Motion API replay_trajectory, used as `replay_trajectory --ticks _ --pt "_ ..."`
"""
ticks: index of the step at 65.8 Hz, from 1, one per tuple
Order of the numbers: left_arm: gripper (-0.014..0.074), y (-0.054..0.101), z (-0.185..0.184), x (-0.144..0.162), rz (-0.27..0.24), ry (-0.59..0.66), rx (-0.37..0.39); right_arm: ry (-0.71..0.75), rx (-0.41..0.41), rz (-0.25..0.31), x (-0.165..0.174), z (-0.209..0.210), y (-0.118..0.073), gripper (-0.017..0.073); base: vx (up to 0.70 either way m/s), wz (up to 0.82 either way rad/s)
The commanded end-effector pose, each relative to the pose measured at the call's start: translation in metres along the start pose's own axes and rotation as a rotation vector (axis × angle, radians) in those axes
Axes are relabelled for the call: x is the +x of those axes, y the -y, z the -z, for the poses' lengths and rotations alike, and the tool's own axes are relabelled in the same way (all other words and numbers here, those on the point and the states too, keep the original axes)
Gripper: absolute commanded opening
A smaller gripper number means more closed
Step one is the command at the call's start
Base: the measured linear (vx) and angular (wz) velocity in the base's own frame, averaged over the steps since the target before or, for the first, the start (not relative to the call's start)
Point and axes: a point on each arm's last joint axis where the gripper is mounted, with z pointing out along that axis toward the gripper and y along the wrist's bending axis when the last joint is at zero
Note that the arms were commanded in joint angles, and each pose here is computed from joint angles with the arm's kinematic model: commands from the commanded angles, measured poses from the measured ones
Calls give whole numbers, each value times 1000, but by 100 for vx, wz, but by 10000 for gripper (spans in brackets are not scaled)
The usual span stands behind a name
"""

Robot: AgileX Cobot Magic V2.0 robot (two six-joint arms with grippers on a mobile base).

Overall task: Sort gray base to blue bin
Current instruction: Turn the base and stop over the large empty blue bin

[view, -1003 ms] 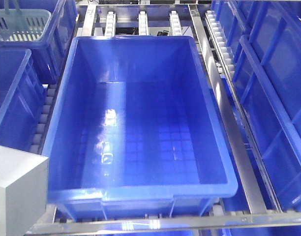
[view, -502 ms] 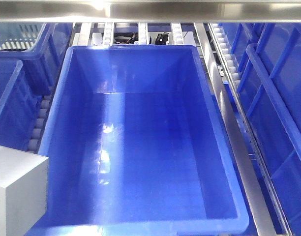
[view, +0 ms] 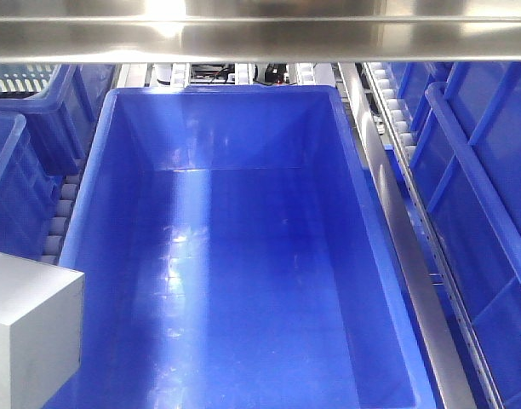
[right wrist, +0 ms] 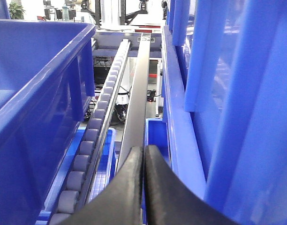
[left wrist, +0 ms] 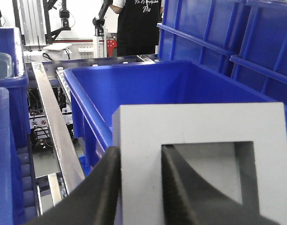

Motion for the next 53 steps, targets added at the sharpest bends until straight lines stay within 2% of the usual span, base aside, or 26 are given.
replay_trajectory --ticks 1,53 --pt "-6 2 2 -19 13 127 22 75 7 17 -3 0 0 -9 3 0" --pt "-6 2 2 -19 13 127 22 75 7 17 -3 0 0 -9 0 0"
